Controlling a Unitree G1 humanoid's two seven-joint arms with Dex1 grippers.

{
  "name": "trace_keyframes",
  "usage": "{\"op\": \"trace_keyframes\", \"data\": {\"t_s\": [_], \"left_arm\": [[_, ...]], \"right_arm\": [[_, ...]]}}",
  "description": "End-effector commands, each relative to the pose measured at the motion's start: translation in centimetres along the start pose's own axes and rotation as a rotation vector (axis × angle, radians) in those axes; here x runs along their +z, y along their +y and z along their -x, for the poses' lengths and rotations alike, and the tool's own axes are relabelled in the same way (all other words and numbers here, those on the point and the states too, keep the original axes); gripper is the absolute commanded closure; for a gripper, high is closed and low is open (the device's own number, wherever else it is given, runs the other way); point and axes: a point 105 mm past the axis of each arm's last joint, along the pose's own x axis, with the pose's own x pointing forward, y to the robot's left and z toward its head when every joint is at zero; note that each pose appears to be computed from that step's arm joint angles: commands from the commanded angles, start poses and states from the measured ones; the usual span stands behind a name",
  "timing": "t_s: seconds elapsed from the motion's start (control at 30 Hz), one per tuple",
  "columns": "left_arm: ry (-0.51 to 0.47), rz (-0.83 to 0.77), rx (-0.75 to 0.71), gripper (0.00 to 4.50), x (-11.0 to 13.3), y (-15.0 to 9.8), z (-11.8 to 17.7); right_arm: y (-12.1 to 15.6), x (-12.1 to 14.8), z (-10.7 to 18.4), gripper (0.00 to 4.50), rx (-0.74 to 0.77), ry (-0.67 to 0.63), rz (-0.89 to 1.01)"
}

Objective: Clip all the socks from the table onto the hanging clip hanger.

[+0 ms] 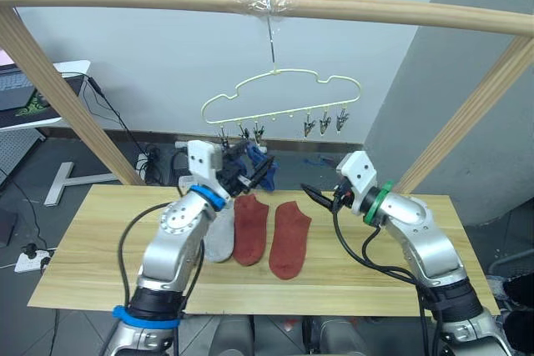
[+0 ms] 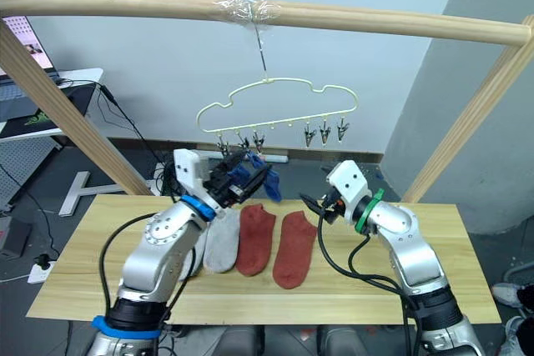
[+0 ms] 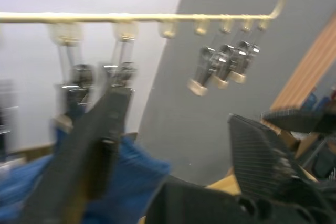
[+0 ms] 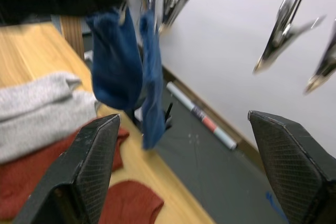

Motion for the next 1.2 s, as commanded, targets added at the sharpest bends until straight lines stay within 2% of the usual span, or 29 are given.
{"op": "trace_keyframes", "data": {"t_s": [0.03,0.23,0.37,0.47,0.57,0.87,1.0,1.2], "left_arm": [[-0.032,-0.119,0.084,1.56,0.4,0.4,-0.7],[-0.049,-0.124,0.153,1.56,0.2,0.9,-1.3],[-0.053,-0.11,0.178,2.39,0.2,1.1,-1.7],[-0.051,-0.106,0.175,2.39,0.2,1.2,-1.7],[-0.041,-0.064,0.235,2.39,-0.1,2.0,-1.6],[-0.025,-0.017,0.244,2.39,-0.8,1.5,-1.5],[-0.036,-0.015,0.265,2.39,-0.6,1.7,-2.5],[-0.042,-0.018,0.27,2.39,-0.4,1.7,-3.0]], "right_arm": [[-0.4,3.2,0.9,0.4,-0.002,-0.091,0.02],[-0.7,4.8,1.0,0.4,0.012,-0.119,0.021],[-1.5,5.5,0.9,0.4,-0.008,-0.128,0.009],[-1.6,5.5,0.9,0.4,-0.01,-0.126,0.009],[-1.6,5.8,0.7,0.4,-0.006,-0.134,-0.007],[-1.3,7.3,0.8,0.4,0.053,-0.156,0.018],[-1.2,8.7,1.0,0.4,0.072,-0.186,0.021],[-1.0,8.9,0.9,0.4,0.078,-0.185,0.012]]}}
